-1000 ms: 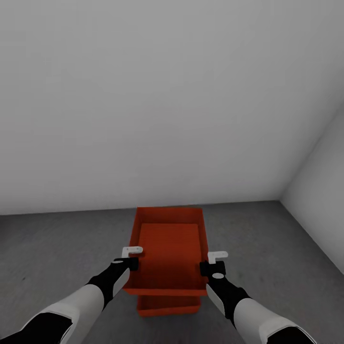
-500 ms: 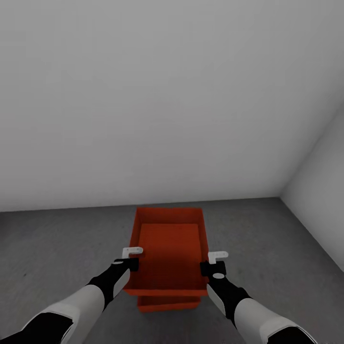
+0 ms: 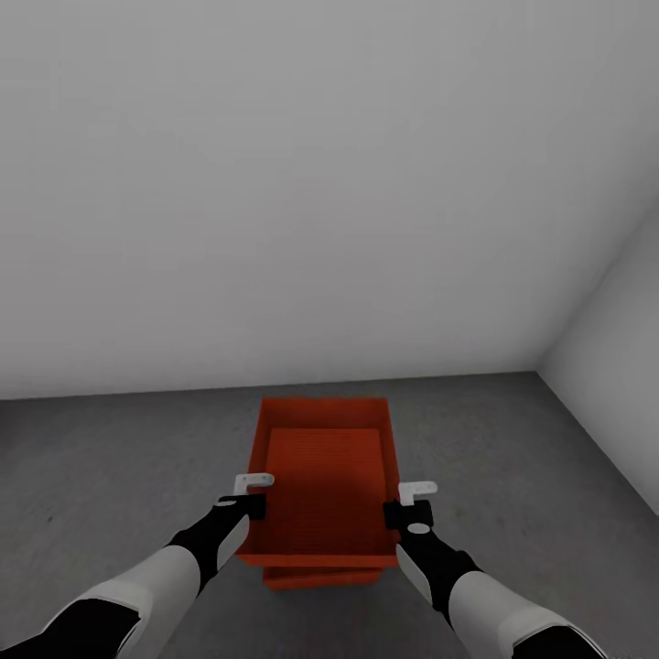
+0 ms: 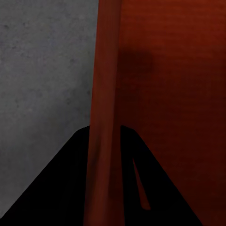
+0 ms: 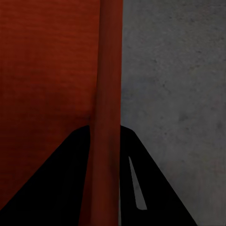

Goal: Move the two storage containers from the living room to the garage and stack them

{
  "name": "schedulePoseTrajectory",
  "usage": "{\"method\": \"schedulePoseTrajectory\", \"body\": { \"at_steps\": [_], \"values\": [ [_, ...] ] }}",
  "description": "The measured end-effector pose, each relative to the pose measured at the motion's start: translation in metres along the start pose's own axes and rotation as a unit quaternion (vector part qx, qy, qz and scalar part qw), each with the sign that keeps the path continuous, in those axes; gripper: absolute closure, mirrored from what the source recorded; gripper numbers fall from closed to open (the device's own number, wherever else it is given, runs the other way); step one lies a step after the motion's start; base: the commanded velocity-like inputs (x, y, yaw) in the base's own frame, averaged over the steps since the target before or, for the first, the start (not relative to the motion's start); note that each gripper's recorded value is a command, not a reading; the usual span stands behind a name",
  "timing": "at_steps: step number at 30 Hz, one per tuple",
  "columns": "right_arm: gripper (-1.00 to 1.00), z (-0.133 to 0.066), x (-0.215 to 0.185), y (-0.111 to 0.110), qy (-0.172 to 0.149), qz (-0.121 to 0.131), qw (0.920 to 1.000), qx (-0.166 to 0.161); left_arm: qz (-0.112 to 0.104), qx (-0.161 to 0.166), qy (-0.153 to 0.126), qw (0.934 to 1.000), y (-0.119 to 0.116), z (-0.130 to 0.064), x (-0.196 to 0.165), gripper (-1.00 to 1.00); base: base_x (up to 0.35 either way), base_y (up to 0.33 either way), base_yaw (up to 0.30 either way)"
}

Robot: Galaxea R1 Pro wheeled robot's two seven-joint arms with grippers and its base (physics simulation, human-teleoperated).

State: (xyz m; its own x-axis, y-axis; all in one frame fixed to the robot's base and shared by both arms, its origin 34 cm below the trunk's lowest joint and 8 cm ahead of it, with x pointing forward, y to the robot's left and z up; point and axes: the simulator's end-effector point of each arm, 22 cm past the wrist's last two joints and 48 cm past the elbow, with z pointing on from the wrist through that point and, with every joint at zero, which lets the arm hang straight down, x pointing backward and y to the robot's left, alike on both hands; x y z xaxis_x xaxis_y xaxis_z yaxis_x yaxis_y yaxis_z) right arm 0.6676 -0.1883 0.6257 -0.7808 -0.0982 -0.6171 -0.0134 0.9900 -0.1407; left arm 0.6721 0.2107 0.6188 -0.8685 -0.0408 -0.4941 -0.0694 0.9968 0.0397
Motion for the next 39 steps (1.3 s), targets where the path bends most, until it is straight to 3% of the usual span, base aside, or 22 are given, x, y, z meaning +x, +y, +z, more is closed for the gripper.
{"method": "schedulePoseTrajectory", "body": {
  "at_steps": [39],
  "values": [
    [1.0,0.007,0.018,0.003,0.017,-0.002,0.9999,-0.002,0.001,-0.001,0.017,0.9999,0.0,0.01,0.017,1.0,0.0,0.0,0.0]
  ]
}}
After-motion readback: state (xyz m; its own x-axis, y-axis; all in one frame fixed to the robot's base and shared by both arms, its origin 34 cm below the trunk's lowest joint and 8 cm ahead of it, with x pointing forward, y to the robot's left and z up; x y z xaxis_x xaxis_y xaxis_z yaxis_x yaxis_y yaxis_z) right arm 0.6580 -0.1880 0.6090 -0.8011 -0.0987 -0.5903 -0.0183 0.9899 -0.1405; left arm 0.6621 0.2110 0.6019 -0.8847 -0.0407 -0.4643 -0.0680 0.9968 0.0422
